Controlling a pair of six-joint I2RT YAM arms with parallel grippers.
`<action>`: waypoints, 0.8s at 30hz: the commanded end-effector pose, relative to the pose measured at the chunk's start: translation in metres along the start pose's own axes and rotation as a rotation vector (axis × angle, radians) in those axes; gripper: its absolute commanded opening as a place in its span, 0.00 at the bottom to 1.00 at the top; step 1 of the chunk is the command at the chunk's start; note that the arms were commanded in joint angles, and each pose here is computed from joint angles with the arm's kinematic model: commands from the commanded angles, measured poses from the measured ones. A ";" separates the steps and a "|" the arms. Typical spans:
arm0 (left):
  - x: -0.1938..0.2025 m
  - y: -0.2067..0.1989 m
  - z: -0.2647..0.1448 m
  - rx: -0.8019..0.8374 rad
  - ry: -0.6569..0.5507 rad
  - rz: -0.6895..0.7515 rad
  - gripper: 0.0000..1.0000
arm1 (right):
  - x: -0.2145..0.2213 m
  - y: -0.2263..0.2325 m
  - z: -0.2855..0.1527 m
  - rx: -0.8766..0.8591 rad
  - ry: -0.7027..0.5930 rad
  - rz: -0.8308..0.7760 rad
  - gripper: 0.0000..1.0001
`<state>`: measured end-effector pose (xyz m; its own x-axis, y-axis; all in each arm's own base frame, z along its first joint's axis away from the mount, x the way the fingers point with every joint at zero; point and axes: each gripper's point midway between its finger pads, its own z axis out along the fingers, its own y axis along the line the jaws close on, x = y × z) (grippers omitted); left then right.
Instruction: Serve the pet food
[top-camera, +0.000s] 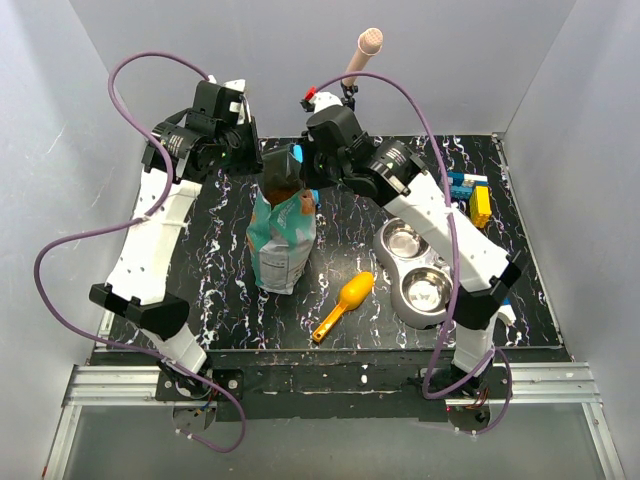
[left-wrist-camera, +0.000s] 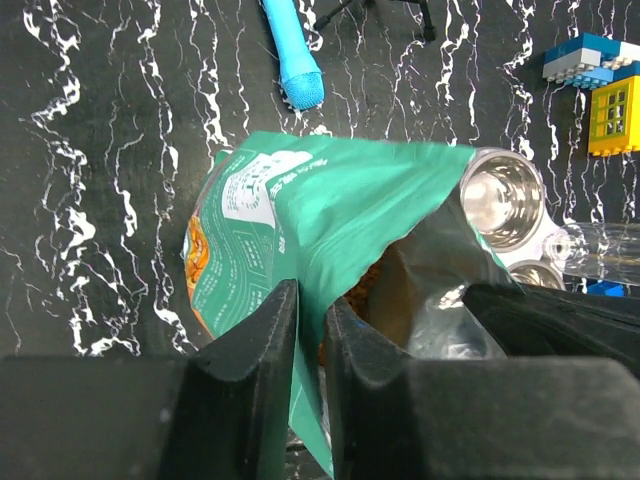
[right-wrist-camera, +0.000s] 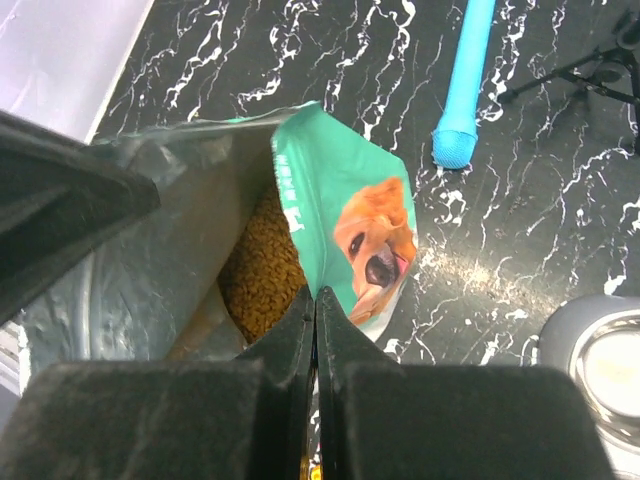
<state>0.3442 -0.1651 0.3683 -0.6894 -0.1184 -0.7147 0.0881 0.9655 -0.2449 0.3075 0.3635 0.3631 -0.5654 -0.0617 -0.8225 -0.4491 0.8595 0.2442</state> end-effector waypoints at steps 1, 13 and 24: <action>0.013 0.005 -0.014 0.007 0.040 0.001 0.22 | -0.048 0.017 -0.027 -0.086 -0.135 0.045 0.01; 0.022 0.009 0.008 -0.026 0.127 0.058 0.13 | -0.046 0.026 -0.030 -0.143 -0.137 0.055 0.01; -0.049 0.108 -0.065 -0.482 -0.188 0.003 0.00 | -0.064 0.113 -0.032 -0.577 -0.156 0.098 0.01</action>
<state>0.3774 -0.1217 0.3669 -0.6681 -0.0937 -0.7382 -0.0524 0.9955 -0.0788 0.2983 0.3989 0.3708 -0.5994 -0.0548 -0.7986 -0.5586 0.7432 0.3682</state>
